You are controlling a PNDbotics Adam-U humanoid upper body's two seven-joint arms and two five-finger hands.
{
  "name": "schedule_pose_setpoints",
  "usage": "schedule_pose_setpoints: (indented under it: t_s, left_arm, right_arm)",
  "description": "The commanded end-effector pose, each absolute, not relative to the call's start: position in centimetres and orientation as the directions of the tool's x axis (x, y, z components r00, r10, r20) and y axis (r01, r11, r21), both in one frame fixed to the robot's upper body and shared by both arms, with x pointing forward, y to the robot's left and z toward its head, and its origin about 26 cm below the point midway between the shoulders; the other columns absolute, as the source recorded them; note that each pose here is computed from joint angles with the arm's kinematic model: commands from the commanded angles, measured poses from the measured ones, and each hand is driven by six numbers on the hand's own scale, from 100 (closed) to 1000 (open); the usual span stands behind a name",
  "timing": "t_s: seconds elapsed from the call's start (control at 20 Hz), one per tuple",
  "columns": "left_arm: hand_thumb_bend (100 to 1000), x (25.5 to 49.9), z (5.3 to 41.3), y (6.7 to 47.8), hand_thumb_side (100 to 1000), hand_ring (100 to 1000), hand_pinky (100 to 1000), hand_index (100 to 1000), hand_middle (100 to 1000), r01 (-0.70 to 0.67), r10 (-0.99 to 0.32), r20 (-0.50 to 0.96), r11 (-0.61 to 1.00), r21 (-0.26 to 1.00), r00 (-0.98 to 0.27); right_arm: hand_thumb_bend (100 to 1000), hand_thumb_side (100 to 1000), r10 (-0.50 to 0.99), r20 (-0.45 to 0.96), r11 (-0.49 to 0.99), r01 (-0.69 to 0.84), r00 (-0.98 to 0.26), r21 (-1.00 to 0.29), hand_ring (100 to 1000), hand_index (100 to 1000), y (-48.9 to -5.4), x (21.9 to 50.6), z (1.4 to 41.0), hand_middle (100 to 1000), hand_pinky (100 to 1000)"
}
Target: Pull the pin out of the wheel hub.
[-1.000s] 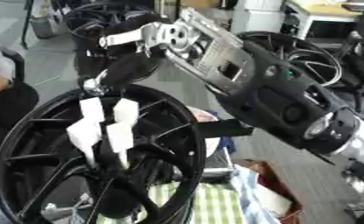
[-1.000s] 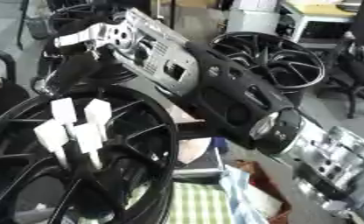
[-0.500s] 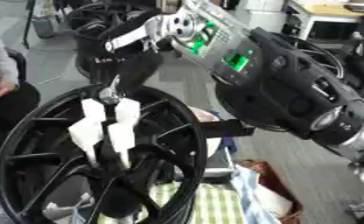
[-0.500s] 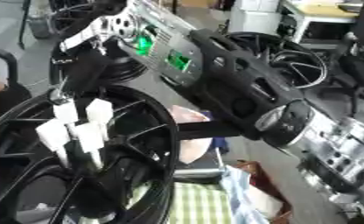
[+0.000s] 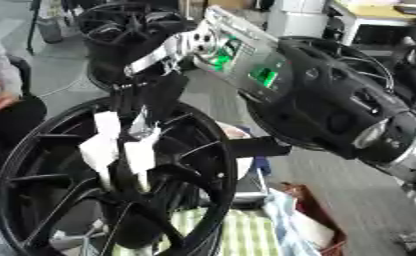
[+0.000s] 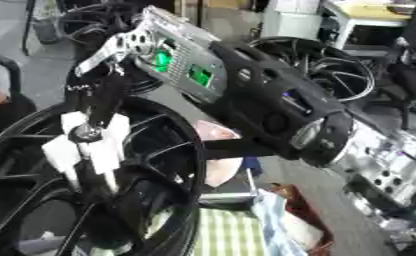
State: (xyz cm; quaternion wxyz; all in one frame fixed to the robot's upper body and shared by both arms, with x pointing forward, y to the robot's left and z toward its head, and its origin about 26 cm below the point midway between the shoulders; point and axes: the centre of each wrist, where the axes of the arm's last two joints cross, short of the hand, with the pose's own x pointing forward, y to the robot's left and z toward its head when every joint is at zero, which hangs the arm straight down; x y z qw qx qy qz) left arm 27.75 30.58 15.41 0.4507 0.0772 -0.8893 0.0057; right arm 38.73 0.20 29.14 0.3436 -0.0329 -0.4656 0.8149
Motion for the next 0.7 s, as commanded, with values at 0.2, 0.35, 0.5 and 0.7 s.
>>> schedule_pose_setpoints:
  t_s: [0.2,0.35,0.5,0.7]
  left_arm:
    - [153,27.7,16.0,30.7,622,901,831,805,789,-0.143,-0.144,0.792,0.987,0.072,-0.593]
    - [152,27.7,15.9,30.7,624,902,832,805,790,-0.142,-0.143,0.793,0.987,0.072,-0.592]
    - [151,27.7,15.9,30.6,623,902,832,805,790,-0.141,-0.143,0.793,0.987,0.072,-0.592]
    - [150,27.7,15.9,30.6,625,902,832,805,790,-0.14,-0.141,0.794,0.988,0.072,-0.591]
  right_arm:
    - [382,321,0.62,0.227,-0.344,-0.521,-0.751,-0.781,864,875,-0.7,39.8,29.4,798,841]
    - [379,302,0.622,0.228,-0.342,-0.522,-0.749,-0.782,863,876,-1.0,40.1,29.2,798,840]
    - [379,283,0.624,0.238,-0.341,-0.533,-0.744,-0.774,864,877,-1.0,40.3,28.9,801,840]
    - [383,257,0.626,0.252,-0.337,-0.548,-0.738,-0.766,864,876,-1.2,40.5,28.6,799,839]
